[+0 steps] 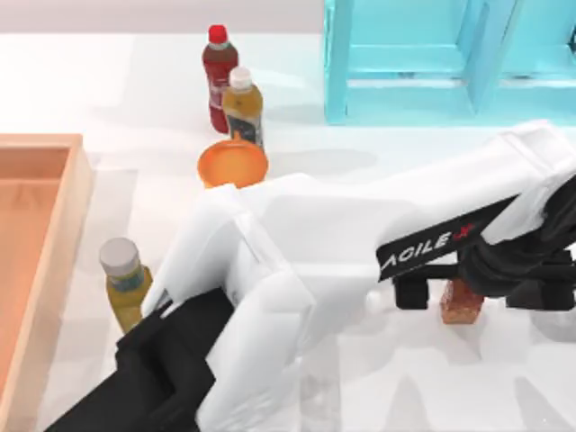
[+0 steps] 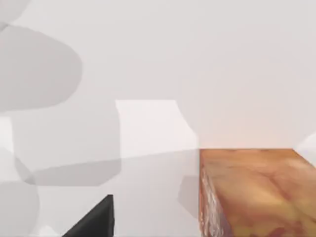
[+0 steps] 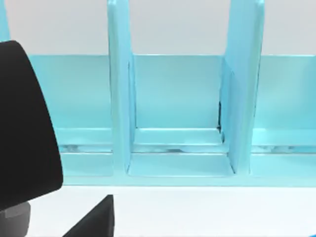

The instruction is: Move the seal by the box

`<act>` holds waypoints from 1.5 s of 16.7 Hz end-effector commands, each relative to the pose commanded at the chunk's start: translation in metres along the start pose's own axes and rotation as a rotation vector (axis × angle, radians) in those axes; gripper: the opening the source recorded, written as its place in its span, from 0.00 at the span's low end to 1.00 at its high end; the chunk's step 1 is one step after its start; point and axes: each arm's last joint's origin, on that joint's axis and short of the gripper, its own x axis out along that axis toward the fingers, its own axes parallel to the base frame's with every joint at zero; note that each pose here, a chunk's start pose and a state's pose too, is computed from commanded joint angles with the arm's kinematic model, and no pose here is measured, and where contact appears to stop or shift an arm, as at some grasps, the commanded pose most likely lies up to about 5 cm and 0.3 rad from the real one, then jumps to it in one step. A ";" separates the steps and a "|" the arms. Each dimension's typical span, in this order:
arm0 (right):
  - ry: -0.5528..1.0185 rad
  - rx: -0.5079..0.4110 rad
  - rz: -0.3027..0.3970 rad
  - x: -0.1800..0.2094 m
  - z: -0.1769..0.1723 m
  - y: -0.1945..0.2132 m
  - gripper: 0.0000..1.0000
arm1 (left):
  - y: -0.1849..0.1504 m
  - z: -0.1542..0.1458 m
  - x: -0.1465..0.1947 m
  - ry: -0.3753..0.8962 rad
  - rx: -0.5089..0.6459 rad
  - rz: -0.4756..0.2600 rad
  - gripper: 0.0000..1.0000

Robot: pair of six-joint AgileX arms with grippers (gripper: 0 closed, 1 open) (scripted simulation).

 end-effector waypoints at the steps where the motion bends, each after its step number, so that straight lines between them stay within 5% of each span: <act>1: 0.000 0.000 0.000 0.000 0.000 0.000 1.00 | 0.000 -0.001 0.007 -0.001 0.000 -0.002 1.00; 7: 0.000 0.000 0.000 0.000 0.000 0.000 1.00 | 0.001 -0.001 0.014 -0.003 -0.001 -0.004 1.00; 20: 0.000 0.000 0.000 0.000 0.000 0.000 1.00 | 0.001 -0.001 0.014 -0.003 -0.001 -0.004 0.02; 25: 0.000 0.000 0.000 0.000 0.000 0.000 1.00 | 0.001 -0.001 0.014 -0.003 -0.001 -0.004 0.00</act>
